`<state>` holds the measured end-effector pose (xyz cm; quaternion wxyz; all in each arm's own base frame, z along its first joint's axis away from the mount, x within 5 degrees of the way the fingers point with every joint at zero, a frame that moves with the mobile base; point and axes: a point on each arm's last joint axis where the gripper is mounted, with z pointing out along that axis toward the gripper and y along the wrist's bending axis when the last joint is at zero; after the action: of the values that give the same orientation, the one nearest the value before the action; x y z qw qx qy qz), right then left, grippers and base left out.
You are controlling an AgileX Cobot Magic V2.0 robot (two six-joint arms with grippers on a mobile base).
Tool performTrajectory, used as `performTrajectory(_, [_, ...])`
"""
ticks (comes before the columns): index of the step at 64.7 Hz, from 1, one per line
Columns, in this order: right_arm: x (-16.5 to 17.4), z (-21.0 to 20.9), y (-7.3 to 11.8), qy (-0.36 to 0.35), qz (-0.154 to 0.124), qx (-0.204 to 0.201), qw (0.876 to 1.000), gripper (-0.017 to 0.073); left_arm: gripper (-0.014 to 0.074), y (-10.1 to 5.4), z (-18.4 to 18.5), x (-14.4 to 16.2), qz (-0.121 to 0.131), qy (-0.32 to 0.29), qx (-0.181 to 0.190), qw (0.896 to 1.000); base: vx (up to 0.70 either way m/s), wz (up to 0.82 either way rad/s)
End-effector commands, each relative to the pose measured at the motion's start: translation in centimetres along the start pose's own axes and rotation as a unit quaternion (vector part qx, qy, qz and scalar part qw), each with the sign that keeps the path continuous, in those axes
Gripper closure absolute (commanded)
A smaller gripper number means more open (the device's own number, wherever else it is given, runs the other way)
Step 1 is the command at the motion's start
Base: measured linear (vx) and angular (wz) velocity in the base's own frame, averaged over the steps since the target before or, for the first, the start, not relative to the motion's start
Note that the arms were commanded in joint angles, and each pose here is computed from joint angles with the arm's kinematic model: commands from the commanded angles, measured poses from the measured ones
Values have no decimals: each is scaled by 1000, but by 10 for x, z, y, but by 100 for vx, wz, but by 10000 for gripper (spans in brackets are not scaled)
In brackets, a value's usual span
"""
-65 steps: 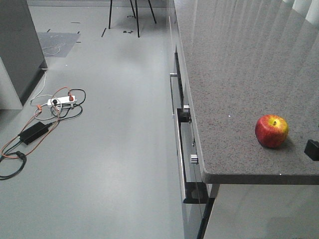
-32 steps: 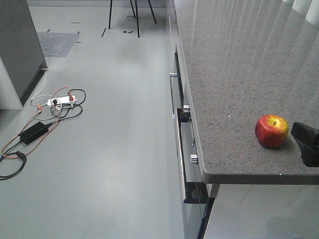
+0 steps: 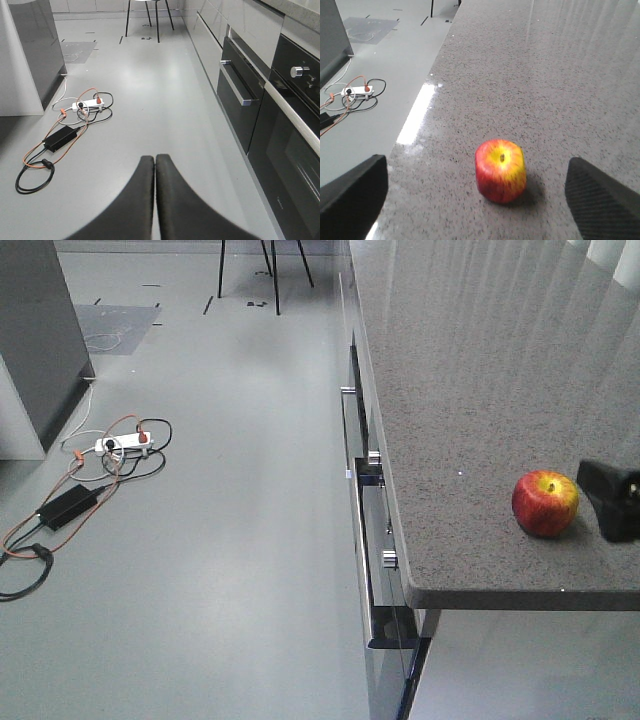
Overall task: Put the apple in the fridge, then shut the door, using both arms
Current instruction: 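Lower the open right gripper around the apple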
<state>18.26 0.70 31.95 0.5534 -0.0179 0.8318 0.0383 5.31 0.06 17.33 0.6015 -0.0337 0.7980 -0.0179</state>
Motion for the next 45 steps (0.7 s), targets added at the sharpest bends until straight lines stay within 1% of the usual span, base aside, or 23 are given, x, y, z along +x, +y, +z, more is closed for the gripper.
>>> performTrajectory(1, [-31, 7, -1, -28, -8, 3, 1000, -132, 599, 0, 1, -1, -2, -33, 4, 999, 0, 0])
performTrajectory(13, [-55, 42, -2, 18, -7, -10, 1000, -129, 599, 0, 1, -1, -2, -33, 4, 999, 0, 0])
performTrajectory(21, [-62, 65, -3, 52, -9, -15, 999, -127, 599, 0, 1, -1, -2, -33, 4, 999, 0, 0])
performTrajectory(33, [-68, 97, -7, 94, 3, -5, 996, -121, 599, 0, 1, -1, -2, -33, 4, 999, 0, 0])
performTrajectory(38, [-71, 106, -9, 111, -1, -1, 994, -118, 599, 0, 1, -1, -2, -33, 4, 999, 0, 0])
performTrajectory(42, [-73, 112, -11, 126, -11, 4, 992, -115, 599, 0, 1, -1, -2, -33, 4, 999, 0, 0])
performTrajectory(45, [-73, 116, -12, 135, -9, 9, 991, -114, 599, 0, 1, -1, -2, -33, 4, 999, 0, 0])
